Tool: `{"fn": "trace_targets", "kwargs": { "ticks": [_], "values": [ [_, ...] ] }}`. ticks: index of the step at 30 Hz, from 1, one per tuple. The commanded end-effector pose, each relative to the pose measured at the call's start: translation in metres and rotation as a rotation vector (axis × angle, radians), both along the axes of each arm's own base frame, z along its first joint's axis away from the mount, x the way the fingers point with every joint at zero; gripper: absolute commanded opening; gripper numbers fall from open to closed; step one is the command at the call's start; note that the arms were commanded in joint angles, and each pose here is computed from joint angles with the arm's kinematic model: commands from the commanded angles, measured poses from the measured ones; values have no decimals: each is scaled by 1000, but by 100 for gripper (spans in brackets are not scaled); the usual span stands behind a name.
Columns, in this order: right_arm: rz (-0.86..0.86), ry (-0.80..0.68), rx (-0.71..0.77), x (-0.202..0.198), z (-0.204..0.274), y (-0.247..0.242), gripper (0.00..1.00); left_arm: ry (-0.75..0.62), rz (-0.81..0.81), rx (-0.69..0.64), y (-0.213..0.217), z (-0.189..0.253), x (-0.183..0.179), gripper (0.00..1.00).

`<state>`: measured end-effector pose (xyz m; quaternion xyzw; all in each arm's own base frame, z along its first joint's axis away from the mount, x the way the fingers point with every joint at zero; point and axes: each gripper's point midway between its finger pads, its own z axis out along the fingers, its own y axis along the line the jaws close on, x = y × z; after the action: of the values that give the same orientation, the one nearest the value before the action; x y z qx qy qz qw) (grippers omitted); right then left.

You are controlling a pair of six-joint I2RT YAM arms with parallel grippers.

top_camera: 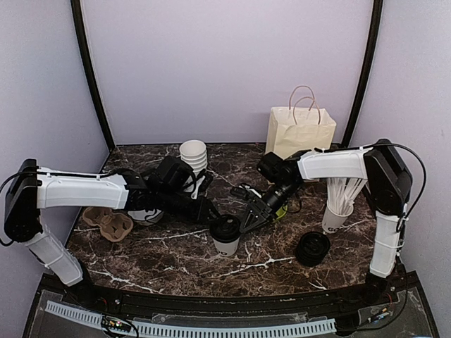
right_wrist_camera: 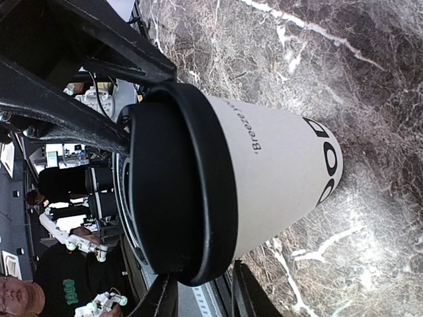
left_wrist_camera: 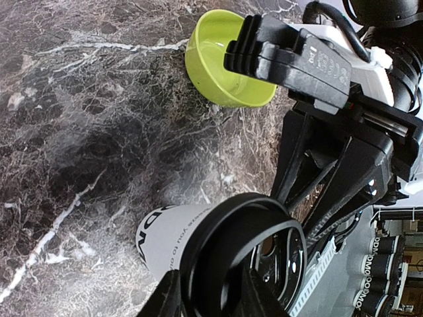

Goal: Pack the takeout coffee

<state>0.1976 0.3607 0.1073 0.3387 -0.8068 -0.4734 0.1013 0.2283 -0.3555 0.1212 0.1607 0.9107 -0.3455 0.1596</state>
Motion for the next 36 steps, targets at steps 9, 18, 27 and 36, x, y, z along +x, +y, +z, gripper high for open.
{"fn": "trace_targets", "kwargs": {
  "ticks": [9,18,27,36],
  "values": [
    [68,-197,96,19,25,14,33,13,-30,77,17,-9,-16,48],
    [85,-291,91,20,46,6,47,-181,-16,58,19,61,6,67],
    [91,-320,32,14,32,0,59,-206,-1,119,33,53,19,63],
    [84,-349,-55,23,10,4,50,-185,-151,-54,-4,54,16,66]
  ]
}}
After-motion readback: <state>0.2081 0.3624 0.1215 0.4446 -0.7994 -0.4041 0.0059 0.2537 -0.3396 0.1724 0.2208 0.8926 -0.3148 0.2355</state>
